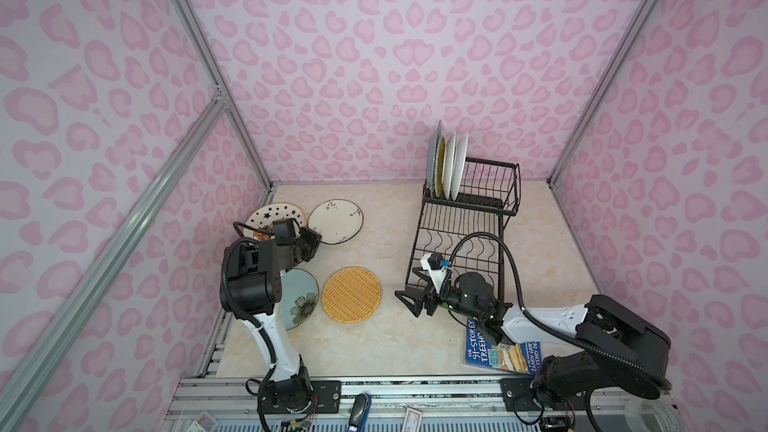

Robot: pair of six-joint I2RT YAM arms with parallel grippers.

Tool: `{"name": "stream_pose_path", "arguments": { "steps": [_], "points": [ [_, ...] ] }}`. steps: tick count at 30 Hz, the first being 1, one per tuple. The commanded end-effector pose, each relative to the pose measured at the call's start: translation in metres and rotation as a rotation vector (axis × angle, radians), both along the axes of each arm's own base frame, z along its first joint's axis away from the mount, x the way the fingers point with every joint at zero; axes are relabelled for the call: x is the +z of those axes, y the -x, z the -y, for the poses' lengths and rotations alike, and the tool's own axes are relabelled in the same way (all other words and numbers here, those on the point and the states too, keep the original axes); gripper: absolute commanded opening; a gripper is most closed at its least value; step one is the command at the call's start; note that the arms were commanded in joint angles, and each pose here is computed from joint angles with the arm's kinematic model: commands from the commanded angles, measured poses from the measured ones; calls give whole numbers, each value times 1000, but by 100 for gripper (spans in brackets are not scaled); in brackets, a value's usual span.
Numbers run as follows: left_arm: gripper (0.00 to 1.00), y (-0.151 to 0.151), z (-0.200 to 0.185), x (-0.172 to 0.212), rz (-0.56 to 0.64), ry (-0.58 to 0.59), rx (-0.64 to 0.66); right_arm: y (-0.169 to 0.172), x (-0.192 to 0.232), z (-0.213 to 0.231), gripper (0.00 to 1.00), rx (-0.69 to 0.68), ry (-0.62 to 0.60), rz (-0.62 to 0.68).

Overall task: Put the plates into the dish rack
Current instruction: 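Reach the left gripper to the white berry-sprig plate while the right moves toward it, then grasp the berry-sprig plate's rim with the left gripper and tilt it upright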

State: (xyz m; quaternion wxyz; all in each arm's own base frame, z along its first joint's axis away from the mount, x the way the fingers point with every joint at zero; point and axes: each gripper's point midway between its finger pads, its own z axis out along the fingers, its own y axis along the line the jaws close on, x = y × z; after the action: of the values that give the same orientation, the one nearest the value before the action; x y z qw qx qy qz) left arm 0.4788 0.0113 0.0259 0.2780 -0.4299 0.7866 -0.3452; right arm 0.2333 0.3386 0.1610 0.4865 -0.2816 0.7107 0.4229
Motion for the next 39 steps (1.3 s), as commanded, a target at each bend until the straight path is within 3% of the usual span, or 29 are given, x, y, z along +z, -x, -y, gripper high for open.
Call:
{"name": "stream_pose_path", "arguments": {
  "steps": [1,6,10,27,33,39],
  "points": [
    [4,-4,5,11,52,1,-30,-2,7,0,99,-4,-13,31],
    [4,-5,14,67,181,2,-59,-2,5,0,98,-6,-2,34],
    [4,8,18,99,215,-37,-50,-3,4,0,99,-8,7,36],
    [4,122,25,180,203,-184,-53,-12,1,15,99,-106,101,163],
    [4,153,35,195,191,-198,-116,-7,10,9,99,-120,147,312],
    [4,161,45,199,191,-160,-158,0,22,-6,98,-112,281,574]
  ]
}}
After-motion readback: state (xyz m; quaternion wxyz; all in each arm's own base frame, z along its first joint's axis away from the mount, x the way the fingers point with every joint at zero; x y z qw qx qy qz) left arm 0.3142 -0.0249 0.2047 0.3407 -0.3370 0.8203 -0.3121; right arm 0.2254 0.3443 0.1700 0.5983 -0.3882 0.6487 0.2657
